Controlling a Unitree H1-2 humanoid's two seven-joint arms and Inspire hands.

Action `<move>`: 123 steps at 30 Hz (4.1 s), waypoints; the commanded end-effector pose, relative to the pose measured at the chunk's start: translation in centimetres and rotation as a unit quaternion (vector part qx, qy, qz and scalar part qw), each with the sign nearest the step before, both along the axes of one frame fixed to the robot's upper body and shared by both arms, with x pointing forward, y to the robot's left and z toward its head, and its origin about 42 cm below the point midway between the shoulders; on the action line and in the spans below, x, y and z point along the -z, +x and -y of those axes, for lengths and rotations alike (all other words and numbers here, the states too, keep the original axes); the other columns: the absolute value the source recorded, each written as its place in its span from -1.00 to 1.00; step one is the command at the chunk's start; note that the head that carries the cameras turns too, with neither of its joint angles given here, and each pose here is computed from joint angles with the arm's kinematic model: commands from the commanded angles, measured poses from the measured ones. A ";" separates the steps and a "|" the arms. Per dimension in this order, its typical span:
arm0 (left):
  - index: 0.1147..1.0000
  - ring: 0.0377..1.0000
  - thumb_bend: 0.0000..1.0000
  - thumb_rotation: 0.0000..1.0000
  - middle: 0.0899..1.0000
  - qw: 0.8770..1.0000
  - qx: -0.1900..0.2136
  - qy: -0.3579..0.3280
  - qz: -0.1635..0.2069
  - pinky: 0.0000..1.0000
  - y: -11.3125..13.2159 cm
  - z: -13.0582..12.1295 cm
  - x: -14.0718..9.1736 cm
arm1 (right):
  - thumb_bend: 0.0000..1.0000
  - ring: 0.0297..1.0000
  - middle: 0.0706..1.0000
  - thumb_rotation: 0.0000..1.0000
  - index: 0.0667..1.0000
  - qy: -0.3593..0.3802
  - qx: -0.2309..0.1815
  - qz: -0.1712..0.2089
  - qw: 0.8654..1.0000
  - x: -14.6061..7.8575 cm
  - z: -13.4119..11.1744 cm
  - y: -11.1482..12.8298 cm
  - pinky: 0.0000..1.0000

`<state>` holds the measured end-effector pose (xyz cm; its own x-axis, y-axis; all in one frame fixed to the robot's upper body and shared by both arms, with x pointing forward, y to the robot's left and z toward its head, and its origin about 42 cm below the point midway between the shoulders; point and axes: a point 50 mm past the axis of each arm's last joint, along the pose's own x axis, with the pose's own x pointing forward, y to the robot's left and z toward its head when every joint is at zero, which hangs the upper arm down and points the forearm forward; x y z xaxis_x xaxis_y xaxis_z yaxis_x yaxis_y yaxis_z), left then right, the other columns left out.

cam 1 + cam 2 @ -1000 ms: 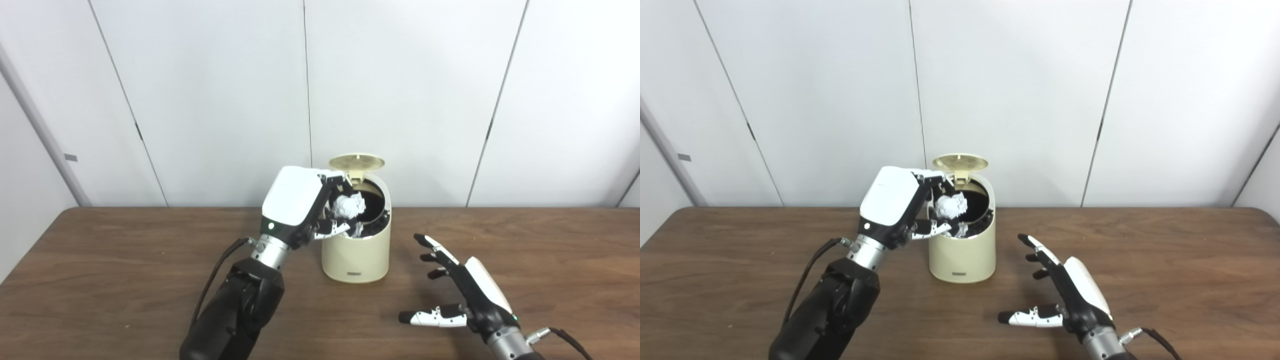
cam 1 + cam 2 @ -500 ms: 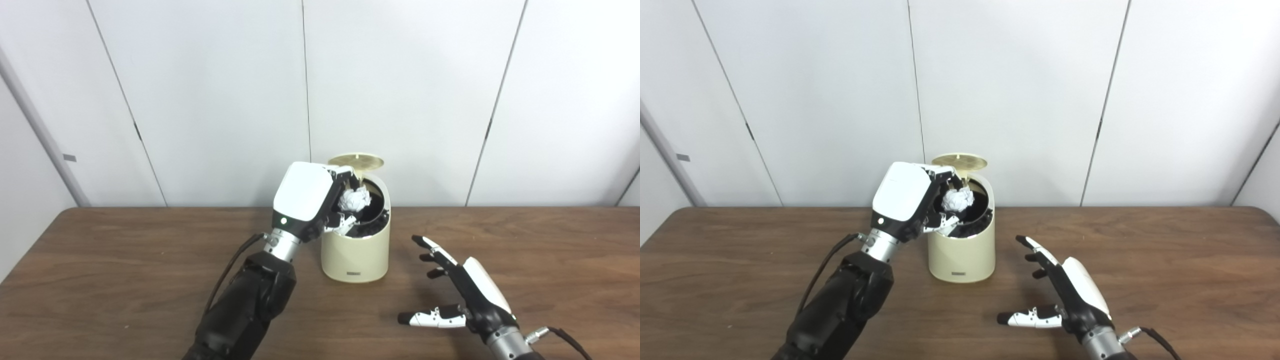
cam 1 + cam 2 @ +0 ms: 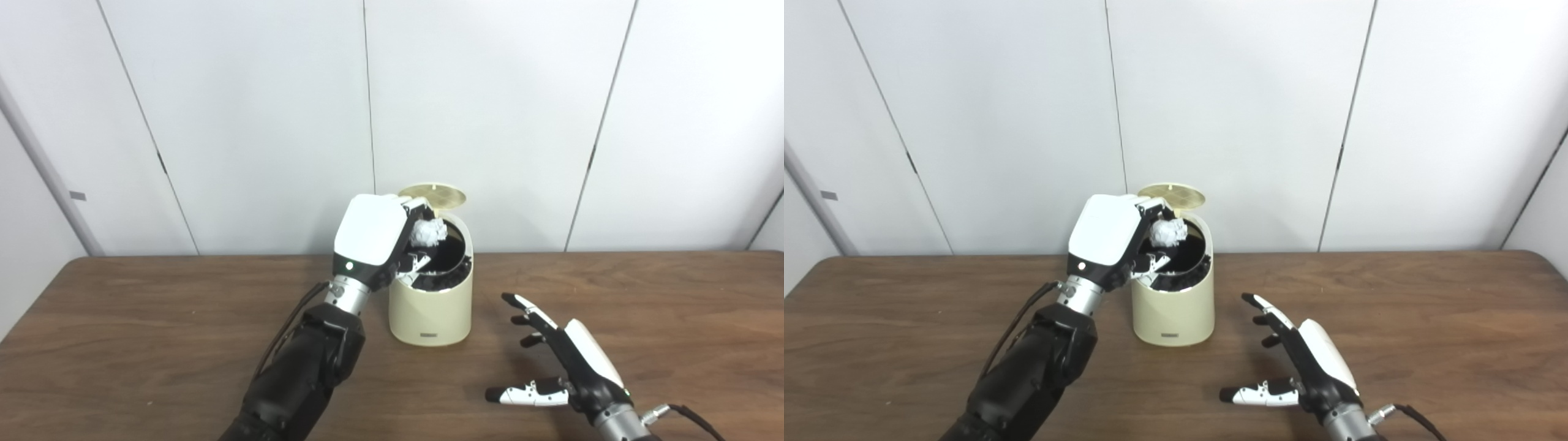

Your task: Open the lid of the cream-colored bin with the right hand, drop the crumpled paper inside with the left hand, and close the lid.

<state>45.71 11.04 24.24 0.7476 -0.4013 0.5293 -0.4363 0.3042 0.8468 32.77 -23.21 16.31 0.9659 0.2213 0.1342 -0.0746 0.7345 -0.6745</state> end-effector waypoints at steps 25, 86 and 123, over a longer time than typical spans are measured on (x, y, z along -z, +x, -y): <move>0.02 -0.08 0.25 -0.77 0.04 0.988 0.088 -0.129 0.016 -0.23 -1.8 -1.1 -2.5 | 0.54 0.67 0.84 -0.56 0.83 0.023 -0.002 0.041 0.999 -1.6 0.0 0.6 0.33; 0.40 0.29 0.30 -1.00 0.36 0.866 0.064 -0.429 -0.248 0.10 -10.5 -10.4 11.0 | 0.40 0.63 0.75 -0.17 0.75 -0.049 -0.030 0.212 0.976 -15.6 -1.1 9.1 0.35; 0.40 0.24 0.29 -1.00 0.31 0.865 0.067 -0.428 -0.254 0.06 -11.1 -9.8 10.9 | 0.40 0.84 0.67 0.47 0.57 -0.183 -0.107 0.226 0.951 -20.8 -5.0 11.4 0.72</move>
